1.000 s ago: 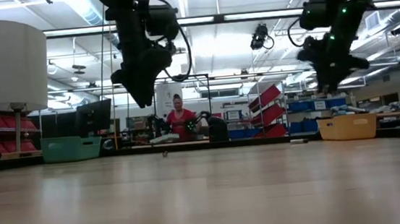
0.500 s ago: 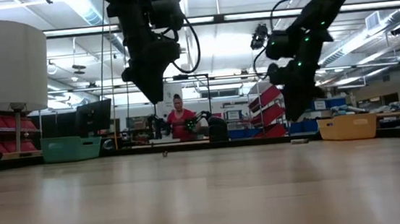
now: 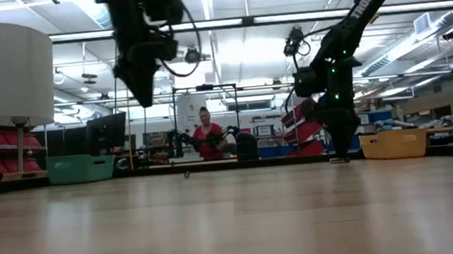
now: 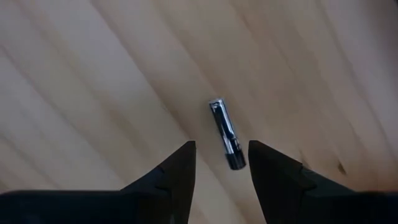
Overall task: Sort batteries
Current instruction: Put the silver battery into the yellow bin
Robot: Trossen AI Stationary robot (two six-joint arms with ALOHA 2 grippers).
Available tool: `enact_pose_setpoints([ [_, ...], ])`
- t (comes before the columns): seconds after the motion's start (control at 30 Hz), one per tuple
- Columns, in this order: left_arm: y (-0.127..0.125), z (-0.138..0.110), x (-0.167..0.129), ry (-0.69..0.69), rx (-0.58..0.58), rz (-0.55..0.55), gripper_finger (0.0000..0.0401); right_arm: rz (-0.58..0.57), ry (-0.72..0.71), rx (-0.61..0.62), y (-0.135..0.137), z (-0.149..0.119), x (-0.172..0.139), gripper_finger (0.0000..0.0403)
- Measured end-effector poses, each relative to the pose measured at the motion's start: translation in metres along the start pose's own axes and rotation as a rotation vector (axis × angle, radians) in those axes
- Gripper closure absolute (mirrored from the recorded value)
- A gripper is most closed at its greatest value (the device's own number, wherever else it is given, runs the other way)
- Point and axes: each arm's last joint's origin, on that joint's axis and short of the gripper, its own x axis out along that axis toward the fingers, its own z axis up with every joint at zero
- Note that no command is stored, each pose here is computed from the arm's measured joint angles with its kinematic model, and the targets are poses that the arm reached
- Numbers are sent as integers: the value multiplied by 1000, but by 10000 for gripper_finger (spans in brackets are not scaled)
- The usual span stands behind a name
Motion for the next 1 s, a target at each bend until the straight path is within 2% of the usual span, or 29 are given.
enact_pose_setpoints([
  [0.3, 18, -54, -11, -23, -172, 3, 249, 13, 42, -59, 1, 4, 21, 264],
  [0.37, 20, -62, -14, -53, -216, -7, 249, 9, 53, -88, 3, 4, 23, 290],
  [0.53, 23, -72, -21, -140, -310, -34, 249, 9, 43, -123, 9, 5, 23, 382],
  [0.77, 25, -76, -27, -174, -329, -42, 249, 40, 75, -124, 10, 9, 13, 383],
  [0.83, 25, -76, -27, -174, -312, -39, 249, 86, 103, -117, 10, 7, 4, 383],
  [0.93, 26, -76, -27, -176, -290, -32, 249, 89, 43, -96, 7, 16, -19, 383],
  [1.0, 26, -76, -27, -178, -283, -31, 249, 87, 71, -77, 4, 12, -30, 383],
])
